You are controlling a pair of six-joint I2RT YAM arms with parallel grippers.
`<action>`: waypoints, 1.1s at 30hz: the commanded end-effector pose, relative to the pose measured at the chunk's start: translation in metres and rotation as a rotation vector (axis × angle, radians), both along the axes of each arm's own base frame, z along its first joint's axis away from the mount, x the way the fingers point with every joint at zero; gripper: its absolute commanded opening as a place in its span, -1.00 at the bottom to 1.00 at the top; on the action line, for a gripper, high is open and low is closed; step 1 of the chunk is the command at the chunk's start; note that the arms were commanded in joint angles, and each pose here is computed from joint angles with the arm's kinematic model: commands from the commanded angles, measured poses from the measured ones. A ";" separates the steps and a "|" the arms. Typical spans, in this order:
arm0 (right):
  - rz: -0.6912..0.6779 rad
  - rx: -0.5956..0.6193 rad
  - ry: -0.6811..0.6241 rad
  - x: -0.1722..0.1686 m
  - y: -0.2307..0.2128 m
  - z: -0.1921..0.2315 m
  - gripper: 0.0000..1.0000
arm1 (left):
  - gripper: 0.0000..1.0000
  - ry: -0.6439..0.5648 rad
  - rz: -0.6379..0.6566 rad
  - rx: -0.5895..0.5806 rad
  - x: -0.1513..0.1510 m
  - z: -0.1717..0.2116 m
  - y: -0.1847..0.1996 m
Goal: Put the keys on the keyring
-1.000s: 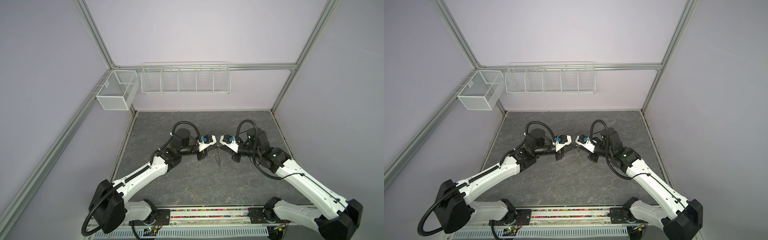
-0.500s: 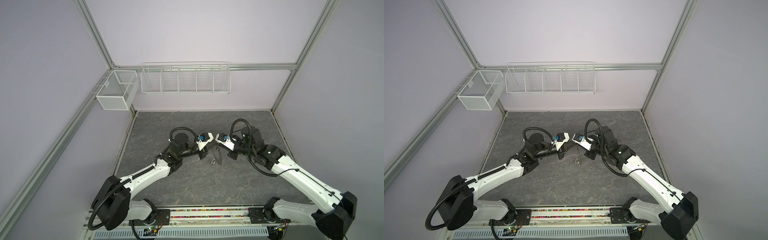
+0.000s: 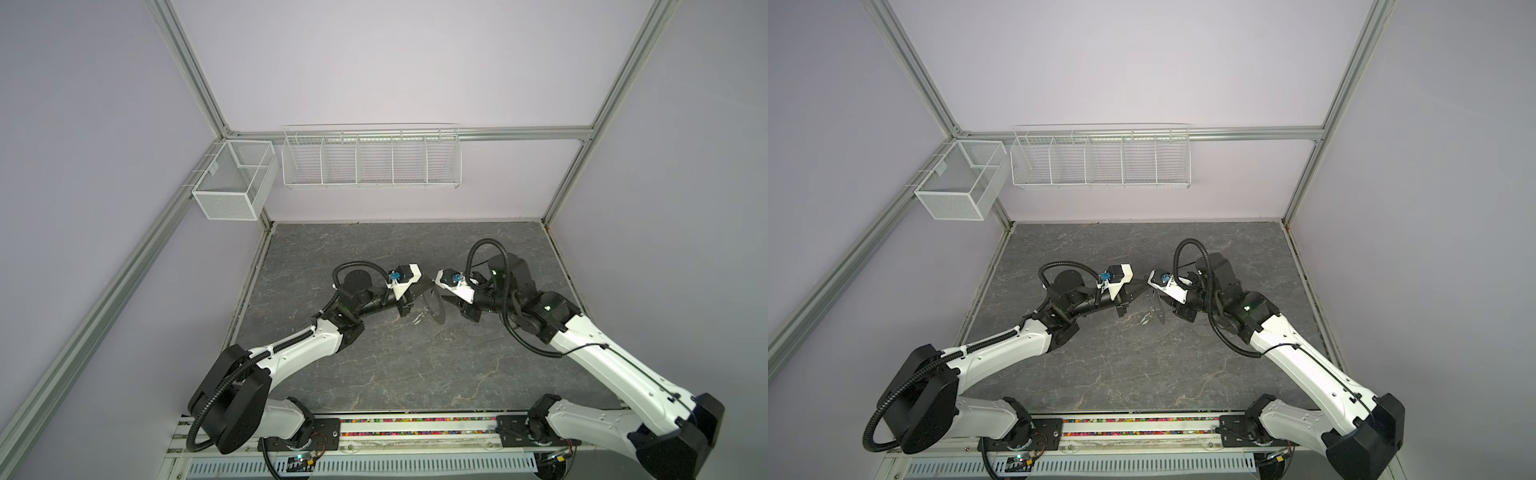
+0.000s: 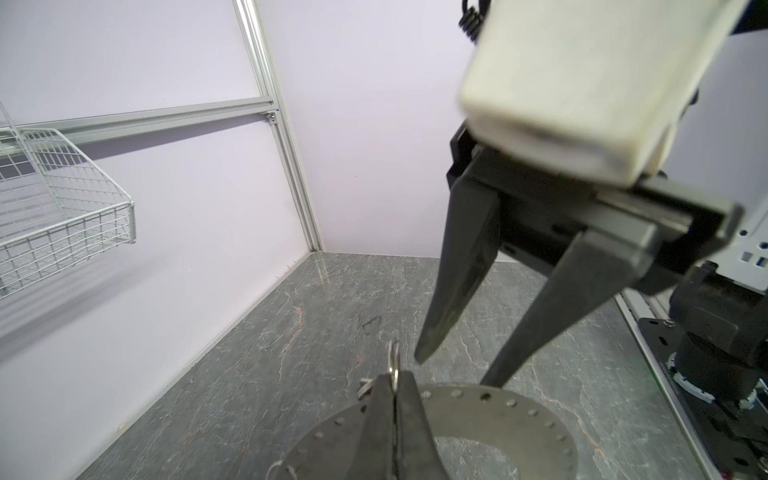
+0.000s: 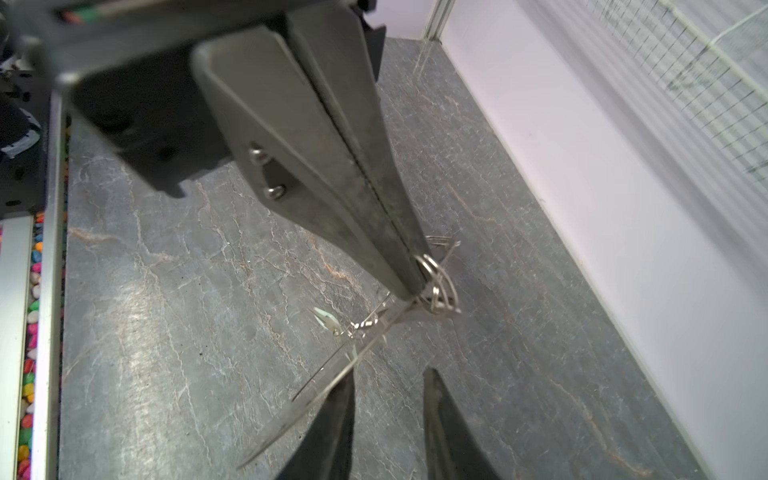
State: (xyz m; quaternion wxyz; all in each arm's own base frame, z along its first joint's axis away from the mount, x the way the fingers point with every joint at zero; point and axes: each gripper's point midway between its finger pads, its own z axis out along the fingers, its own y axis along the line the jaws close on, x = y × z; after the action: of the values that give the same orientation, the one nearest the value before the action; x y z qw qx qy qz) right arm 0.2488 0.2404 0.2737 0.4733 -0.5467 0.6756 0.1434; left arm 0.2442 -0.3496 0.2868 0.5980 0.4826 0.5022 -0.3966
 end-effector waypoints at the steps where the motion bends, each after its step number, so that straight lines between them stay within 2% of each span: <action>1: 0.064 0.061 -0.008 -0.018 -0.008 0.011 -0.28 | -1.00 -0.047 -0.135 -0.045 -0.026 0.023 0.000; 5: 0.130 0.136 0.012 -0.031 -0.001 0.028 -0.30 | -1.00 -0.035 -0.222 -0.031 -0.038 0.023 -0.002; 8: 0.158 0.149 0.046 -0.032 0.005 0.030 -0.34 | -1.00 -0.032 -0.255 -0.018 -0.043 0.024 -0.003; 14: 0.178 0.149 0.079 -0.031 0.009 0.024 -0.40 | -1.00 -0.033 -0.259 -0.012 -0.044 0.025 -0.003; 19: 0.187 0.164 0.098 -0.029 0.014 0.022 -0.59 | -1.00 -0.032 -0.251 -0.010 -0.042 0.024 -0.004; 25: 0.183 0.156 0.115 -0.026 0.016 0.016 -0.64 | -1.00 -0.037 -0.247 -0.015 -0.040 0.025 -0.004; 33: 0.184 0.157 0.113 -0.026 0.016 0.015 -0.85 | -1.00 -0.034 -0.235 -0.007 -0.037 0.022 -0.005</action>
State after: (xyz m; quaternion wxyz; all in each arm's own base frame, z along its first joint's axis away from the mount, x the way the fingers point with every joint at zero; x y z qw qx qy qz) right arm 0.2242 0.2539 0.2802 0.4512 -0.5575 0.6464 0.2603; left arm 0.2065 -0.3545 0.2860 0.5369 0.5411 0.4546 -0.4607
